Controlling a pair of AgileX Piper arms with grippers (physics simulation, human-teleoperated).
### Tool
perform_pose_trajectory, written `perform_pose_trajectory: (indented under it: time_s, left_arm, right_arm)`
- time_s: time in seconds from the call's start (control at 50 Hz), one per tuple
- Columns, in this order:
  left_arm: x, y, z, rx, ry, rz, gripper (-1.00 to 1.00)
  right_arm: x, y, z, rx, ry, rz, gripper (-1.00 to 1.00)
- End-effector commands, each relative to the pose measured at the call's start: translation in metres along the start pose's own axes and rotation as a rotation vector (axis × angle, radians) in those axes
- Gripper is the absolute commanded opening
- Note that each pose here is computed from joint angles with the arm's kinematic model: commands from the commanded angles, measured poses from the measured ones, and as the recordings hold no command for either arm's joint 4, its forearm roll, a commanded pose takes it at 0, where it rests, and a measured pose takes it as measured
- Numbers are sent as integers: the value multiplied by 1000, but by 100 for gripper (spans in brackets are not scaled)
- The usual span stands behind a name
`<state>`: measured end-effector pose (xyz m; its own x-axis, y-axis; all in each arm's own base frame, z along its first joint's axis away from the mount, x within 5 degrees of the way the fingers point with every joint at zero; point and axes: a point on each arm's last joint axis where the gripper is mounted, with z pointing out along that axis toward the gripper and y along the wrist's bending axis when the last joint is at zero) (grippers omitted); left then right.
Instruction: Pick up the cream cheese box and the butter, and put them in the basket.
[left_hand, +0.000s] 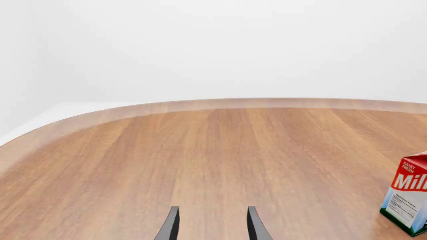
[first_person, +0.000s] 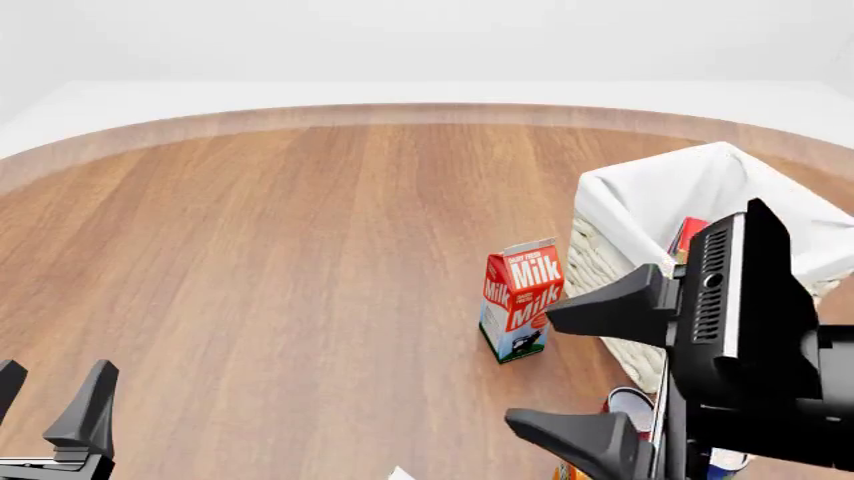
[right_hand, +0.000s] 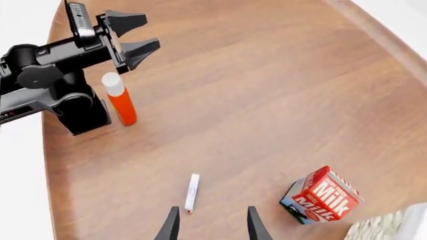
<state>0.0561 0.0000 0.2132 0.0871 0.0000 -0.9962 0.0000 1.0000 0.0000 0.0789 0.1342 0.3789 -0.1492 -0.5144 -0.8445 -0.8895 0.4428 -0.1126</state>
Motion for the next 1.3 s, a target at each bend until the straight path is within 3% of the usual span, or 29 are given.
perform_pose_trajectory:
  time_s: [0.02, 0.56, 0.8, 1.02, 1.3]
  left_arm:
    - [0, 0, 0, 0, 0, 0, 100]
    - [0, 0, 0, 0, 0, 0, 100]
    - [0, 0, 0, 0, 0, 0, 100]
    - [0, 0, 0, 0, 0, 0, 100]
    - [0, 0, 0, 0, 0, 0, 100]
  right_arm:
    - [0, 3, 17, -22, 37, -60, 100]
    - [22, 20, 77, -92, 142, -110, 100]
    - [17, 25, 89, -103, 140, -96, 100]
    - [15, 30, 109, -112, 143, -45, 100]
    - [33, 31, 126, -108, 189, -39, 100]
